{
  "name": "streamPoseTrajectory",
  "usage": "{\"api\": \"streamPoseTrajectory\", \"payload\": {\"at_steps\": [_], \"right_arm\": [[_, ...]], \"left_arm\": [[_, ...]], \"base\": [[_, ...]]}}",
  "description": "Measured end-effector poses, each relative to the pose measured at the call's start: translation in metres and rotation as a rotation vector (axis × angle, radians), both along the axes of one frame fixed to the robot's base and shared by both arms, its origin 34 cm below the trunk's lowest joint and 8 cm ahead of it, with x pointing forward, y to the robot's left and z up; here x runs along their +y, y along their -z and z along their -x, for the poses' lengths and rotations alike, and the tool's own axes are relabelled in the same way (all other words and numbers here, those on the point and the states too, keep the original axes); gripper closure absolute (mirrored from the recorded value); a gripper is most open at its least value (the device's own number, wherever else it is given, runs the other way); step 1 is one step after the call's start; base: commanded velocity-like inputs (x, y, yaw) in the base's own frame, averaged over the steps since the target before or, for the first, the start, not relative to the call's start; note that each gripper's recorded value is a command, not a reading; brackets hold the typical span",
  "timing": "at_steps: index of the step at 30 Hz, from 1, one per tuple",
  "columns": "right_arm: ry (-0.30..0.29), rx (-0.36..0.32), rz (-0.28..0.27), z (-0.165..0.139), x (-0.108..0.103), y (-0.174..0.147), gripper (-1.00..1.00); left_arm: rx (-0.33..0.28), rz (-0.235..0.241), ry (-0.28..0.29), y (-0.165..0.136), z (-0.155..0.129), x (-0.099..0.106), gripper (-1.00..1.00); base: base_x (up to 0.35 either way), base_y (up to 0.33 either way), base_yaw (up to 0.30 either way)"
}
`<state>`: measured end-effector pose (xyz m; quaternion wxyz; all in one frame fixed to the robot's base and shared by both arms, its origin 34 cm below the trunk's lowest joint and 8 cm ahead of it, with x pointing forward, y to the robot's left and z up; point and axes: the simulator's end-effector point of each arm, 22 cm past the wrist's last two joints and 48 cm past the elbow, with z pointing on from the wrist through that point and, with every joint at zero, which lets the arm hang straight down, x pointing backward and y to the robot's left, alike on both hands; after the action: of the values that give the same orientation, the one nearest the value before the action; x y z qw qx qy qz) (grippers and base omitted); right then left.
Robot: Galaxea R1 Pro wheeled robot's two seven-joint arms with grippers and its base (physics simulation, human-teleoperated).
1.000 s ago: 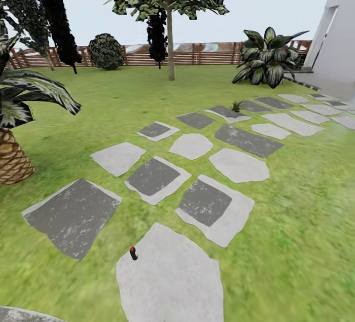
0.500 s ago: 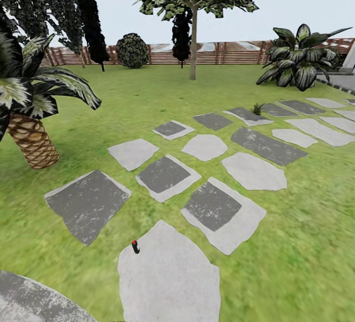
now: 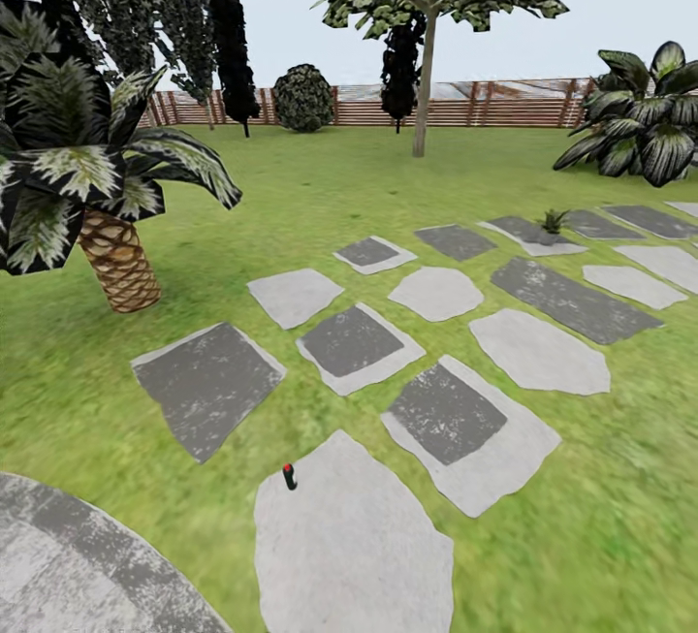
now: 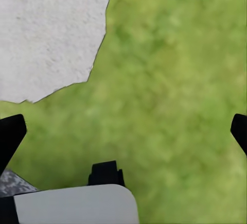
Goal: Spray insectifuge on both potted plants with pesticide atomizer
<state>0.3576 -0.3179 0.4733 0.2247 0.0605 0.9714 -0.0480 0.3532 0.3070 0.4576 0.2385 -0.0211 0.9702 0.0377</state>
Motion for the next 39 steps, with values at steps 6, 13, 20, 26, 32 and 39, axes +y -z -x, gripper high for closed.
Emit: {"api": "streamPoseTrajectory", "payload": {"at_steps": [6, 13, 20, 26, 32, 39], "right_arm": [[0.003, 0.000, -0.001, 0.001, -0.001, 0.010, -1.00], [0.003, 0.000, -0.002, 0.001, 0.000, 0.023, -1.00], [0.004, -0.008, 0.002, -0.001, -0.003, 0.034, -1.00], [-0.003, -0.078, 0.021, -0.031, -0.012, 0.029, -1.00], [-0.017, -0.264, 0.049, -0.110, -0.021, -0.010, -1.00], [-0.024, -0.451, 0.052, -0.219, -0.020, -0.058, -1.00]], "left_arm": [[0.001, 0.000, 0.000, 0.011, 0.001, 0.000, -1.00], [-0.003, 0.002, 0.002, 0.022, -0.002, -0.002, -1.00], [-0.024, 0.008, 0.004, 0.032, -0.020, -0.005, -1.00], [-0.141, 0.008, 0.011, 0.020, -0.105, -0.005, -1.00], [-0.172, 0.009, 0.016, 0.016, -0.154, -0.005, -1.00], [-0.135, 0.009, 0.014, 0.030, -0.161, -0.004, -1.00]], "base": [[0.000, 0.000, 0.028], [0.000, 0.000, 0.002], [0.000, 0.000, 0.000], [0.000, 0.000, 0.000], [0.000, 0.000, 0.000], [0.000, 0.000, 0.000]]}}
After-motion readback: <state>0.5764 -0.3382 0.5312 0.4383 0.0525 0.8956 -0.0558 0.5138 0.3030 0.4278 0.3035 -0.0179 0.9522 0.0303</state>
